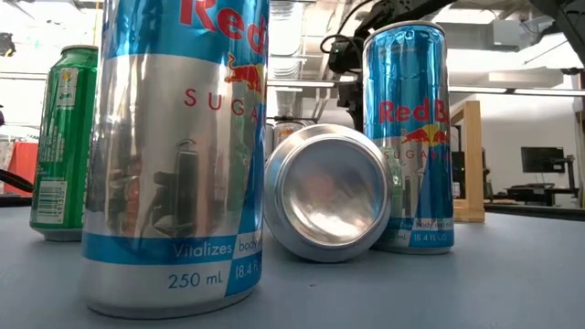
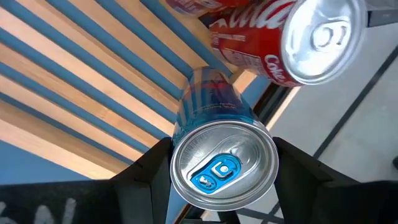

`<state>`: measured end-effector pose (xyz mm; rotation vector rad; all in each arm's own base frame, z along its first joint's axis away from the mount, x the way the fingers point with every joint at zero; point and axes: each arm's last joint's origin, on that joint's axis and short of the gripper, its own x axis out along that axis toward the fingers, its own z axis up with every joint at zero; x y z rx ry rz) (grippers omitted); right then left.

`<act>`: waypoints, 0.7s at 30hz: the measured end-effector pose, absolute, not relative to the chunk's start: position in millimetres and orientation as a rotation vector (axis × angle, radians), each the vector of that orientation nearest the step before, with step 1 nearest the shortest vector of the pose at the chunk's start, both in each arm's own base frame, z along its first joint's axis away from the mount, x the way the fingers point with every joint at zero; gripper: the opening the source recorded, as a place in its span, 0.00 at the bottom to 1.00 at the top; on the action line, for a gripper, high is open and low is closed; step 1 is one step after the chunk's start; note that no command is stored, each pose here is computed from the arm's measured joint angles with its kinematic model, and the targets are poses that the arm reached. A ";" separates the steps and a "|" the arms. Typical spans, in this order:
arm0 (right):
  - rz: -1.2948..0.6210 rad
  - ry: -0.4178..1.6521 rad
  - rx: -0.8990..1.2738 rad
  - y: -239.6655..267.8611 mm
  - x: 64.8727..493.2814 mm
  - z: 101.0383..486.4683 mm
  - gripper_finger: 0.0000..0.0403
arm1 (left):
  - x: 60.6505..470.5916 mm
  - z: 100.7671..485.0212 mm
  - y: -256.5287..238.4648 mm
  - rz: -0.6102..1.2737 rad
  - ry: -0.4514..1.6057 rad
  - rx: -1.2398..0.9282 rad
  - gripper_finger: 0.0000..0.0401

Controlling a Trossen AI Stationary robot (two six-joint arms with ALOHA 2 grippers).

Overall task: Place canned beverage on shelf
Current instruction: Put the blue soda can on the shelf

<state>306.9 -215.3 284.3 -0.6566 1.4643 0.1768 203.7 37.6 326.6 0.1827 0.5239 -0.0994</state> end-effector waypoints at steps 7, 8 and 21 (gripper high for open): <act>0.188 1.448 -0.634 -215.7 306.1 284.1 0.53 | 202.4 326.7 44.1 -0.072 0.524 0.185 0.53; 0.192 1.445 -0.630 -215.5 306.0 284.0 0.53 | 202.3 326.8 44.8 -0.069 0.524 0.188 0.53; 0.205 1.414 -0.591 -214.3 306.6 283.7 0.53 | 201.3 327.2 49.1 -0.077 0.515 0.179 0.53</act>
